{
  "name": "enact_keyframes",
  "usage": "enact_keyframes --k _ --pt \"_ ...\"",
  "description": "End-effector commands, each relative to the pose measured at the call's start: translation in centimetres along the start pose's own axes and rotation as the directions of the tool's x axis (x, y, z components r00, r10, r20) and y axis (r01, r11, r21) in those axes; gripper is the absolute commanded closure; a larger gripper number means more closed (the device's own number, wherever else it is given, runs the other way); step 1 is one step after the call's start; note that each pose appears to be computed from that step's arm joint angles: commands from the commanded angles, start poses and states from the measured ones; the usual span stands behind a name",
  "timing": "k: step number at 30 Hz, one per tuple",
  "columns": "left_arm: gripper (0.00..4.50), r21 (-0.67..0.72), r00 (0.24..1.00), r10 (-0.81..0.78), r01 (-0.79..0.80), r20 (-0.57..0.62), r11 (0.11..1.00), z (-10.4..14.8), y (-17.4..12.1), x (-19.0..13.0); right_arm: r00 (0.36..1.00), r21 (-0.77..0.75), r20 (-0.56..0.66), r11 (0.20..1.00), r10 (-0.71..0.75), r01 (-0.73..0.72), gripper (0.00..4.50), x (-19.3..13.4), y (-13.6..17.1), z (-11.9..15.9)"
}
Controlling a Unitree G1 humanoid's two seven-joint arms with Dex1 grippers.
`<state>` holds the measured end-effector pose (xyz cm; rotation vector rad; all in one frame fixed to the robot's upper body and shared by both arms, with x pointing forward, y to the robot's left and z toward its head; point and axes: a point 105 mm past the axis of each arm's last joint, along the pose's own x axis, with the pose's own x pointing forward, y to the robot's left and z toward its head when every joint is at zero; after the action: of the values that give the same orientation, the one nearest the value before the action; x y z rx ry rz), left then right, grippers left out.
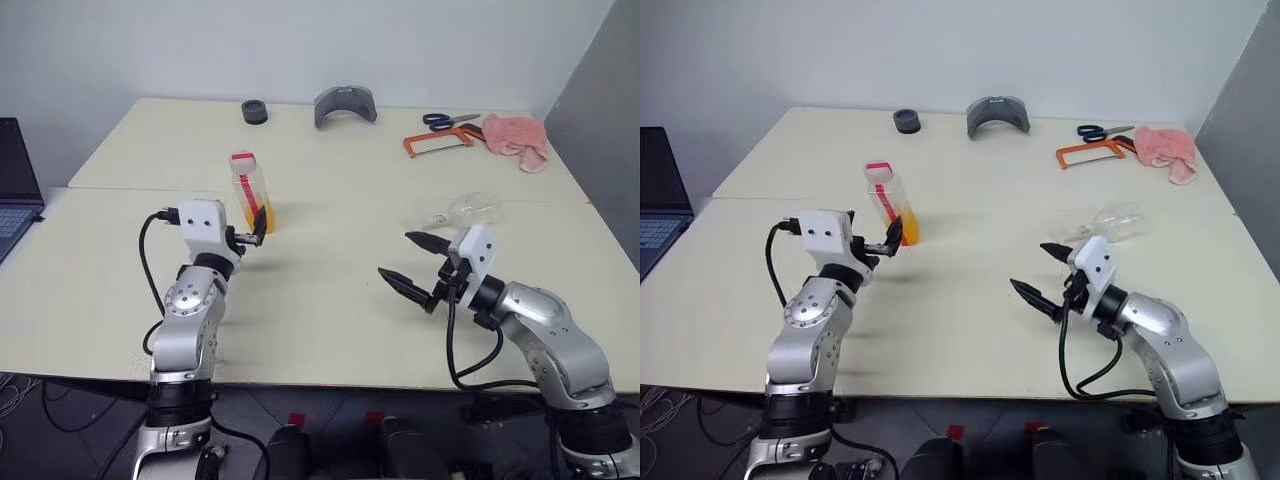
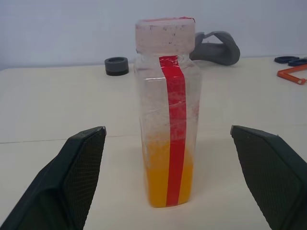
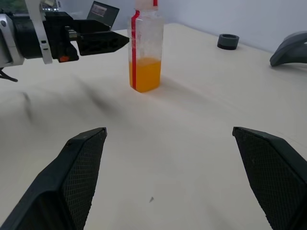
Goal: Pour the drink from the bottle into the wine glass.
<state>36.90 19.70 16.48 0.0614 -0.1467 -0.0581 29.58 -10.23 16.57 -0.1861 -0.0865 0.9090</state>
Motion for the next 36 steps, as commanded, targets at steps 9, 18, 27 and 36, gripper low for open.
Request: enact_keyframes --k 9,18,27,36 --pt "0.03 -0.004 0.998 0.061 -0.061 0.019 0.998 1.5 0.1 2.6 0.997 -0.044 0.057 0.997 0.060 -0.058 0.00 0.7 0.8 2.7" --pt "0.03 -0.008 0.995 0.095 -0.095 0.024 0.995 2.0 -0.3 4.7 0.993 -0.051 0.058 0.994 0.103 -0.100 0.00 1.2 0.9 3.4" --pt "0.03 -0.011 0.993 0.113 -0.113 0.035 0.994 3.1 -1.1 6.8 0.992 -0.049 0.064 0.993 0.107 -0.103 0.00 1.4 0.8 3.7" --pt "0.03 0.029 0.994 0.099 -0.101 0.052 0.995 3.4 -1.4 7.3 0.992 -0.049 0.065 0.993 0.106 -0.103 0.00 1.5 0.7 3.8"
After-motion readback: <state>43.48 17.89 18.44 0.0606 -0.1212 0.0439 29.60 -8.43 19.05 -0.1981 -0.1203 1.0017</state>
